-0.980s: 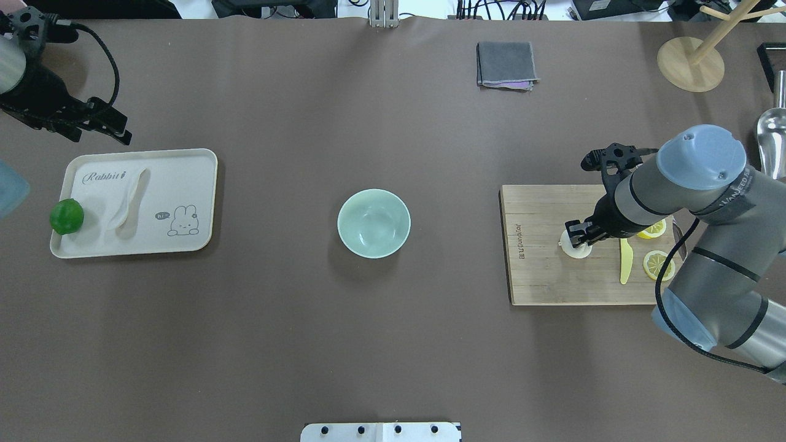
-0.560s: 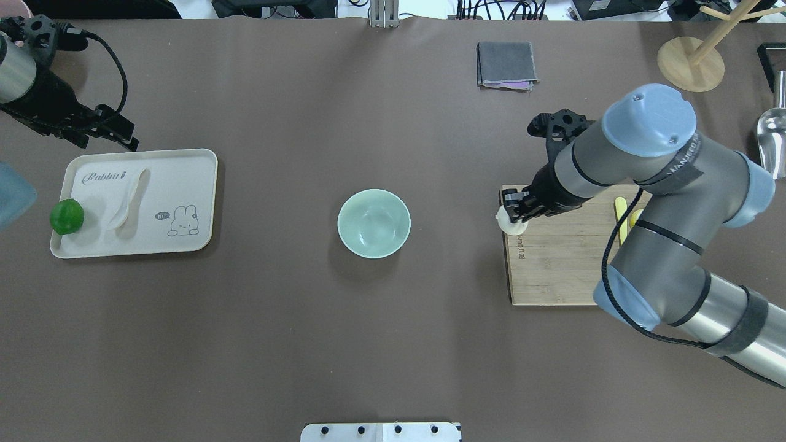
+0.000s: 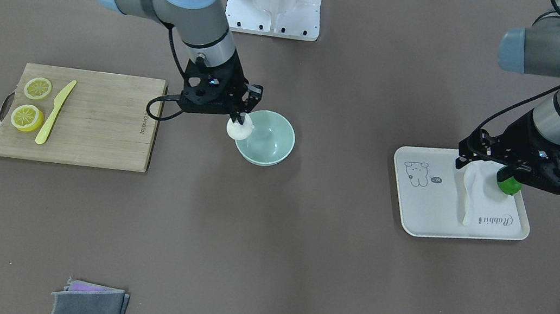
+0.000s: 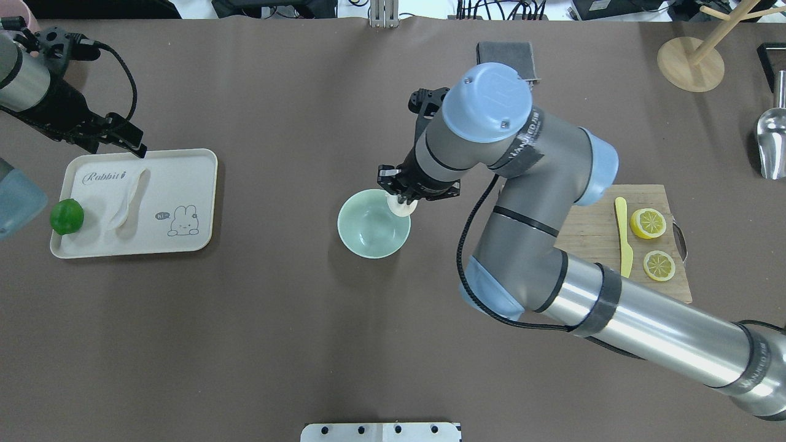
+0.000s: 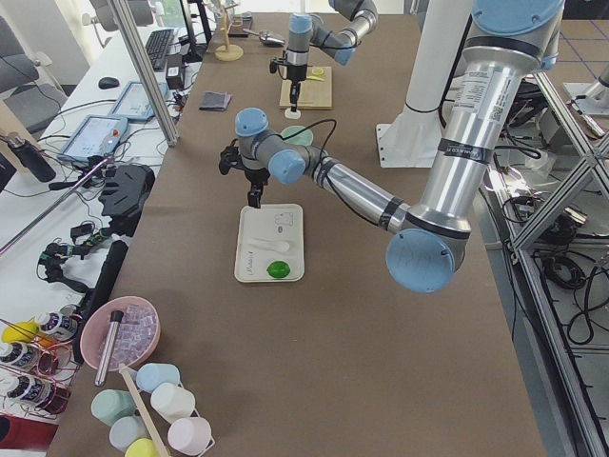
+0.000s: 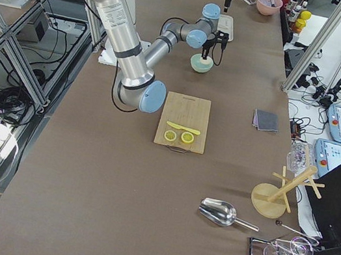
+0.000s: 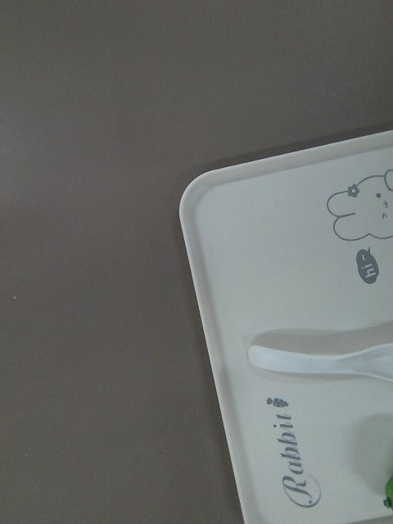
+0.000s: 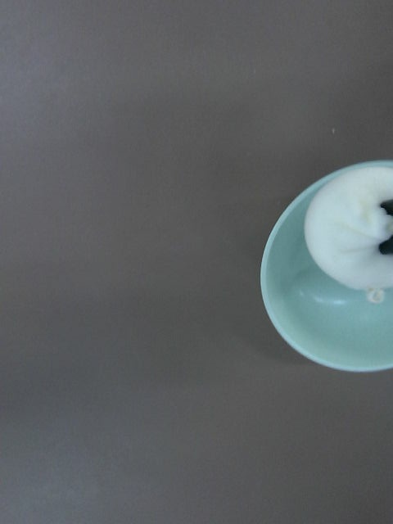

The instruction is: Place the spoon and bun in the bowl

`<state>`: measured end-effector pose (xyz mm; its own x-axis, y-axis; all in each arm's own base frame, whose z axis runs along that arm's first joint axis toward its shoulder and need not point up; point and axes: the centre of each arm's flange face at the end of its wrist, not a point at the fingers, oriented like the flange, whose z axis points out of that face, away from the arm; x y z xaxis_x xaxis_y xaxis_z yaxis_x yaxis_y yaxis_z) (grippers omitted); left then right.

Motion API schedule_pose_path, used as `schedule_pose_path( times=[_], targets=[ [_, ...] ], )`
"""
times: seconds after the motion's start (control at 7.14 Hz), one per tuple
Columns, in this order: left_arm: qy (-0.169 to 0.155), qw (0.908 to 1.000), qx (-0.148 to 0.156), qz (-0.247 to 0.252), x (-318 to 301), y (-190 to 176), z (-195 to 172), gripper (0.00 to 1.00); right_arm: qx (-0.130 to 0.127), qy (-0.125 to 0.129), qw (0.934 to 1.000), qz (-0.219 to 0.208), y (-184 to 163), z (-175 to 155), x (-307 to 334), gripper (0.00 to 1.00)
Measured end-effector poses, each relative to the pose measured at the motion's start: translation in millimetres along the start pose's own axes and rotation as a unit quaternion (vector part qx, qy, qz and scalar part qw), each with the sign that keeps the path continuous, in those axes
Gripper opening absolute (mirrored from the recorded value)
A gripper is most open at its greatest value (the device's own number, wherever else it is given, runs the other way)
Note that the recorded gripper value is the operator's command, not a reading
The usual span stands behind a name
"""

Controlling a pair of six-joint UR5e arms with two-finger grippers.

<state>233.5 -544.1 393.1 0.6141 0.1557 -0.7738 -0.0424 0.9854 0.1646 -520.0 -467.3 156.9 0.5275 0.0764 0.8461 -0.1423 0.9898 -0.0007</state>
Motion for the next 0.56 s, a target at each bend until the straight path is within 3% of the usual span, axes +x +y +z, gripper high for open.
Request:
schedule_pose_path(
  times=[0.14,0.56],
  targets=[
    [0.0,1.0,0.0,-0.003,0.3,0.3,0.4,0.95,0.003,0.0,1.0,0.002,2.8,8.2,-17.4,0.99],
    [-0.017,0.9998,-0.005,-0.01,11.3,10.5,22.6,0.95,0.009,-0.012,0.9997,0.017,15.9,10.8,-25.9,1.0]
  ],
)
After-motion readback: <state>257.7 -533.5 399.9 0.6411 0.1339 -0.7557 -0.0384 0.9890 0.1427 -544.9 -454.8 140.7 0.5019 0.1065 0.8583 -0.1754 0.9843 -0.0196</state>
